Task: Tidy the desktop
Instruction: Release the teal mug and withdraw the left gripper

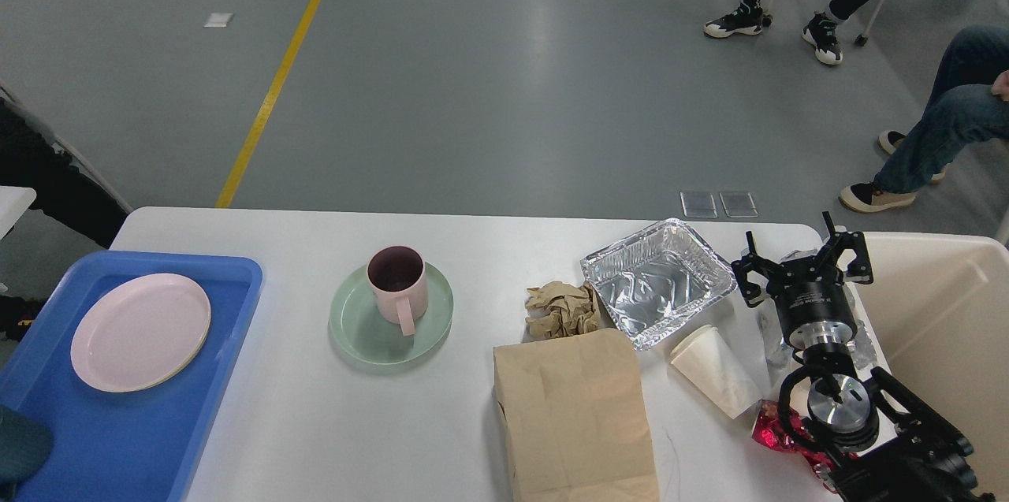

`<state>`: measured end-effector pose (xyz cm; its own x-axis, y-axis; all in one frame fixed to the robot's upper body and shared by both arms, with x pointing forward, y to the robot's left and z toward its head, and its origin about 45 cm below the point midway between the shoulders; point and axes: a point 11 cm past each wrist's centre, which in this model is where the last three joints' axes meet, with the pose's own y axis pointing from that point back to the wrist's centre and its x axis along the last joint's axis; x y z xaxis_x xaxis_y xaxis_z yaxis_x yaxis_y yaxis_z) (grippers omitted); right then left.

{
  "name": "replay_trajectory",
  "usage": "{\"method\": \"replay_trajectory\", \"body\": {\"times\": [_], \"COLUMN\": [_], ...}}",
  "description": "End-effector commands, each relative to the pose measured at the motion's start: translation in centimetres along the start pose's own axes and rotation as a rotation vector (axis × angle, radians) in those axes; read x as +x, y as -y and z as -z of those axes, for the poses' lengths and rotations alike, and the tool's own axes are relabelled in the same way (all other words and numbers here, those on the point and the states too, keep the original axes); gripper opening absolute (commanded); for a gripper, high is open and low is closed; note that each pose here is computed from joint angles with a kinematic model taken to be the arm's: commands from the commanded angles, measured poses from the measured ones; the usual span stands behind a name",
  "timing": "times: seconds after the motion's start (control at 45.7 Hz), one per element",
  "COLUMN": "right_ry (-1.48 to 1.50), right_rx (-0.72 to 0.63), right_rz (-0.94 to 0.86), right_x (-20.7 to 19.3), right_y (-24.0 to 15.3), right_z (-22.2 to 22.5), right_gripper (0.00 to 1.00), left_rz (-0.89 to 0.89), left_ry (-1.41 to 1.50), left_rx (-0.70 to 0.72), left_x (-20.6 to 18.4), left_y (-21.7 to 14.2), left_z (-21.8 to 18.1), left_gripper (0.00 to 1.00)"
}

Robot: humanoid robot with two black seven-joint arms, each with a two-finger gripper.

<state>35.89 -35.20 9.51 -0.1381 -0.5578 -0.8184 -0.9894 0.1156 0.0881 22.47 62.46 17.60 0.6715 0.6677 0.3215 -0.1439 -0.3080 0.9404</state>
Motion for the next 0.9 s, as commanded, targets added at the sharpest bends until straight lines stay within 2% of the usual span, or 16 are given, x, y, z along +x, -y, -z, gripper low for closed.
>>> {"method": "replay_trajectory", "body": {"times": [0.0,0.241,0.416,0.59,0.722,0.875], "right_ry": [0.000,0.000,0.000,0.000,0.001,0.000], "right_rx": [0.000,0.000,0.000,0.000,0.001,0.000], "right_rz": [0.000,0.000,0.001,0.001,0.001,0.001], "right_x": [0.0,0.0,0.0,0.0,0.0,0.0], "right_y": [0.0,0.0,0.0,0.0,0.0,0.0], "right_z": [0.0,0.0,0.0,0.0,0.0,0.0], "right_gripper": [1.00,1.00,1.00,1.00,1.00,1.00], "left_rz": [0.001,0.007,0.045,0.103,0.126,0.116], "left_ry": [-0.001,-0.045,0.031,0.131,0.196,0.273], "left_rx": [-0.006,-0.038,-0.051,-0.061,-0.111,-0.200], "left_x": [0.0,0.2,1.6,2.9,2.3,0.6], "left_y": [0.0,-1.4,-5.1,-9.9,-13.4,-19.3], "left_z": [-0.2,-0.3,-2.9,-7.7,-12.1,-18.5], "left_gripper": [0.83,0.89,0.89,0.89,0.91,0.91]}}
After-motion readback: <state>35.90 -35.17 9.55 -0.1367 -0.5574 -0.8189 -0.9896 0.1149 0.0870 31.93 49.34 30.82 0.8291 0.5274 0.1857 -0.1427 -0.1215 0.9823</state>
